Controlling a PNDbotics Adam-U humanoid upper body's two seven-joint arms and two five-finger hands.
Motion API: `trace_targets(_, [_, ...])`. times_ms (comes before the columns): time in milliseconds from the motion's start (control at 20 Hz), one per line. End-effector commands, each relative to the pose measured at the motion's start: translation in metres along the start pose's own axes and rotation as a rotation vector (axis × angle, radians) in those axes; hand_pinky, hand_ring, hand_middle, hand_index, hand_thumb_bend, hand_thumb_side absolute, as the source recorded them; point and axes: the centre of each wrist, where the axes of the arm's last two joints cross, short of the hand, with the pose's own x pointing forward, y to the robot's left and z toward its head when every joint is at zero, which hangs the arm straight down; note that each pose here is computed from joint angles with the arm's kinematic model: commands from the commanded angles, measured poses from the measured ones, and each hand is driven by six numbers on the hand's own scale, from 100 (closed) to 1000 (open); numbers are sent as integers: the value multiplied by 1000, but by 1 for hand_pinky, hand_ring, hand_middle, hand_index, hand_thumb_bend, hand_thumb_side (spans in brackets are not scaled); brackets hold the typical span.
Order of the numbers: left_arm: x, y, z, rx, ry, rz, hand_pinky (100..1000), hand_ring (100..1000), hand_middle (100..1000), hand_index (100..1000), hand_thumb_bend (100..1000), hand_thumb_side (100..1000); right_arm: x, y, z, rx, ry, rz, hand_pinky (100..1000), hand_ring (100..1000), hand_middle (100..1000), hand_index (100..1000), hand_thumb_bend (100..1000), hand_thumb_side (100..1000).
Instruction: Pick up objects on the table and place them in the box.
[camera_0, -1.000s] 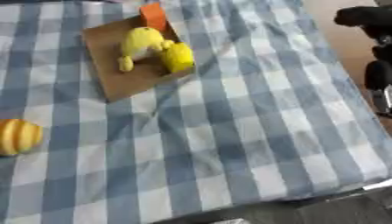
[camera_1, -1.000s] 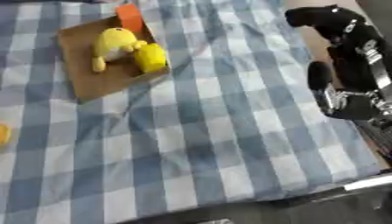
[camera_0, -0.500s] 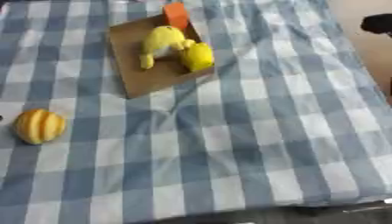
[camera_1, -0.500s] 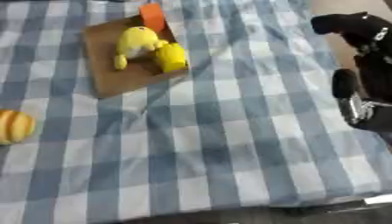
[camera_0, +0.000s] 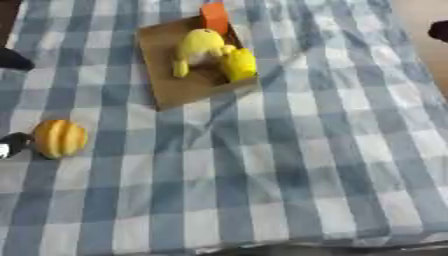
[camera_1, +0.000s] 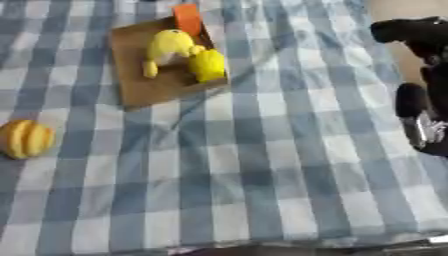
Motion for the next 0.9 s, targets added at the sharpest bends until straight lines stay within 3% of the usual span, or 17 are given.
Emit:
trace_targets(50, [4,8,-2,-42,-7,-49,948,856,789,889,456,489,2,-4,-7,13,-21,2,828,835,732,859,100,470])
trace_targets(350, [10,3,-9,-114,-1,-57,944,865,822,908,393,404,2,-2,-8,13,-13,-6,829,831,727,858,100,470])
trace_targets(550, [13,-2,-13,-141,28,-65,936,874,851,938,303,330,2,-1,-8,12,-6,-12,830,829,724,857,100,470])
trace_targets(900, [16,-10,-16,-189,118,-83,927,881,865,938,284,310,1,-1,-11,7,-6,-22,830,827,720,857,100,470])
